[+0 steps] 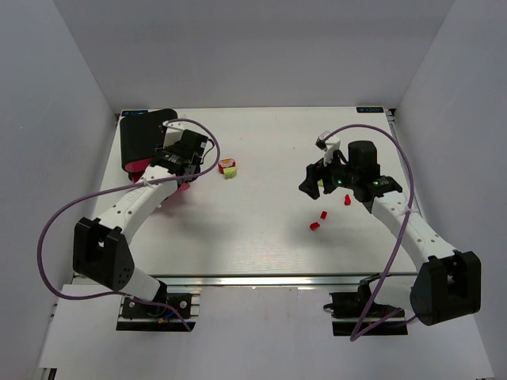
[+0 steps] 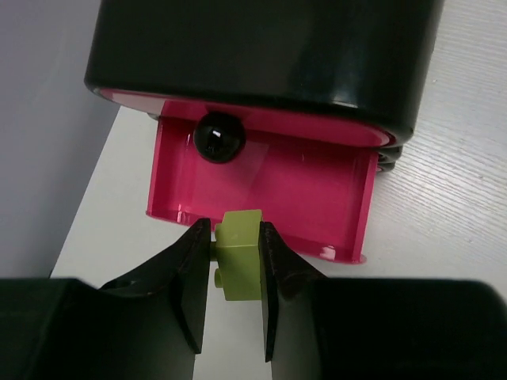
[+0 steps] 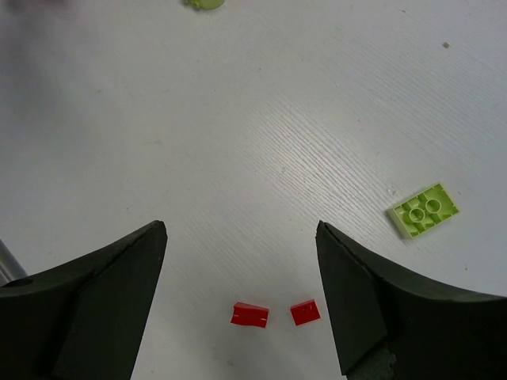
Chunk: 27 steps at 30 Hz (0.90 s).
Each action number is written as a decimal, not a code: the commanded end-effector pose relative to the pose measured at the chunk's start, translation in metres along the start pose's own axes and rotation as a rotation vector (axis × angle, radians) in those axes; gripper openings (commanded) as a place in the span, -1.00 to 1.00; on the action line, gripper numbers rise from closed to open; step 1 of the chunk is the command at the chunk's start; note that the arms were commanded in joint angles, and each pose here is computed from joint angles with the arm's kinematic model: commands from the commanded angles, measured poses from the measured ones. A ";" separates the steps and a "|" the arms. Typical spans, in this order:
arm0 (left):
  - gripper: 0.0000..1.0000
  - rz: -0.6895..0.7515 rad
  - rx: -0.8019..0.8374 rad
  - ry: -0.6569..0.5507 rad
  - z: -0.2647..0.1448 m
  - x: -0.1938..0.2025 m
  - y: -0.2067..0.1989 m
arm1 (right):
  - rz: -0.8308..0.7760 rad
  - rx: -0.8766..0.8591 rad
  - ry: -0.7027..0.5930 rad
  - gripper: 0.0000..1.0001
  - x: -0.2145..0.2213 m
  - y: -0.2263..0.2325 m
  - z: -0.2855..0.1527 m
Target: Sort the legos into containers by color
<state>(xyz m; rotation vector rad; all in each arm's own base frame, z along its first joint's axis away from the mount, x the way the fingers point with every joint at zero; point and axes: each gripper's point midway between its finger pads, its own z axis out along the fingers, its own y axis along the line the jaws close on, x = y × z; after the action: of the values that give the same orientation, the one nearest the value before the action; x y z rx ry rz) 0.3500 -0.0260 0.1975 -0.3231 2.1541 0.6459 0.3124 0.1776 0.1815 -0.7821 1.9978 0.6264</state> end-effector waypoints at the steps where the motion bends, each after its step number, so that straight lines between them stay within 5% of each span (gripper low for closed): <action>1: -0.91 -0.013 0.047 -0.032 0.006 -0.024 -0.006 | -0.040 -0.001 -0.086 0.63 -0.032 0.002 -0.011; 6: -0.50 -0.006 0.048 -0.001 0.020 -0.024 -0.012 | -0.039 -0.003 -0.084 0.63 -0.032 0.002 -0.011; 10: 0.17 -0.004 0.049 0.010 0.023 -0.019 -0.010 | -0.039 -0.009 -0.084 0.63 -0.032 0.004 -0.011; 14: 0.37 -0.008 0.046 0.011 0.025 -0.018 -0.006 | -0.037 -0.014 -0.080 0.62 -0.031 0.004 -0.010; 18: 0.34 -0.027 0.086 0.005 0.018 -0.021 -0.007 | -0.038 -0.020 -0.076 0.63 -0.029 0.005 -0.010; 20: 0.18 -0.062 0.133 -0.015 0.008 -0.029 -0.006 | -0.050 -0.035 -0.075 0.63 -0.028 0.007 -0.009; 21: -0.21 -0.069 0.219 -0.016 -0.001 -0.031 -0.018 | -0.070 -0.053 -0.074 0.63 -0.027 0.009 -0.009; 24: -0.73 -0.094 0.452 -0.082 -0.032 -0.042 -0.038 | -0.097 -0.098 -0.071 0.63 -0.023 0.016 -0.007; 27: -0.64 -0.116 0.752 -0.081 -0.067 -0.038 -0.073 | -0.097 -0.110 -0.059 0.63 -0.019 0.017 -0.005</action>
<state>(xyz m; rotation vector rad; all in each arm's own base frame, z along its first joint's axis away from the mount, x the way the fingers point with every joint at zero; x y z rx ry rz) 0.3669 -0.0703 0.2142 -0.1617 2.1755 0.1383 0.3048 0.1851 0.1840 -0.8570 1.9552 0.6836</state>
